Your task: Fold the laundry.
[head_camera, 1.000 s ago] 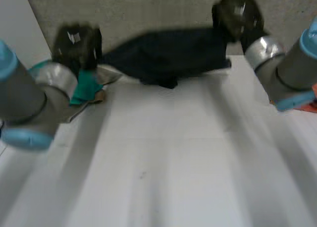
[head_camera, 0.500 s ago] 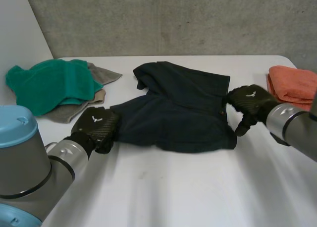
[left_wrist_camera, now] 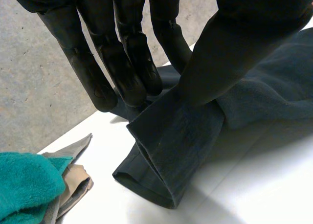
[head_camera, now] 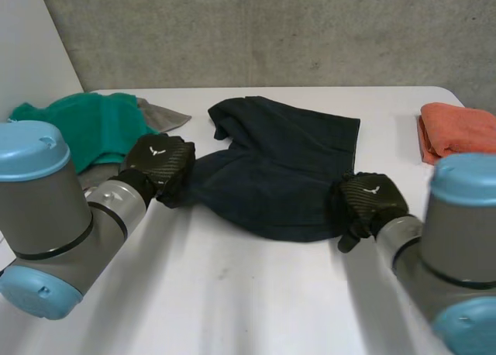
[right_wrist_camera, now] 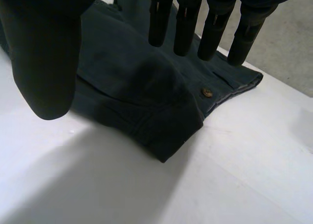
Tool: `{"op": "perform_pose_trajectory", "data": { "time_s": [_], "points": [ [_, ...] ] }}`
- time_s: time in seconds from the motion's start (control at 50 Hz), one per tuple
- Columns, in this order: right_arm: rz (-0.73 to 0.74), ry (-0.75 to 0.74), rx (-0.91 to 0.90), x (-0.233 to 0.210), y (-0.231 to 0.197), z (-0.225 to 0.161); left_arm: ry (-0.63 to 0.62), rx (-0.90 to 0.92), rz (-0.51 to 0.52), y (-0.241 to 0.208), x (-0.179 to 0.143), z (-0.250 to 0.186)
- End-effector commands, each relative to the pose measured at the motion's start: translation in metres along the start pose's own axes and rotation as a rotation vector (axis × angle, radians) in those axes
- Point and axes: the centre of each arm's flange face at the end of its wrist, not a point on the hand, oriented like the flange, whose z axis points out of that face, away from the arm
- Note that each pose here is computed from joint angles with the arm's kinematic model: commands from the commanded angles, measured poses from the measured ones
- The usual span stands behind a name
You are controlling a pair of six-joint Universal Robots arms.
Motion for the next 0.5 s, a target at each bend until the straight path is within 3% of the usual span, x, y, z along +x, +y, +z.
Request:
{"op": "perform_pose_trajectory", "data": {
  "time_s": [0.02,0.16,0.32,0.5],
  "points": [
    [-0.041,0.077,-0.003,-0.008,0.016,0.034,-0.006,-0.006,-0.003,-0.003,-0.002,0.001],
    [-0.074,0.096,0.056,-0.002,0.009,0.050,0.001,-0.054,-0.003,0.002,0.002,-0.005],
    [-0.168,0.115,0.133,0.022,-0.043,0.003,0.008,-0.174,0.036,-0.007,0.000,-0.047],
    [-0.458,-0.178,-0.197,0.026,-0.045,-0.082,0.097,-0.328,0.174,-0.027,0.006,-0.123]
  ]
}}
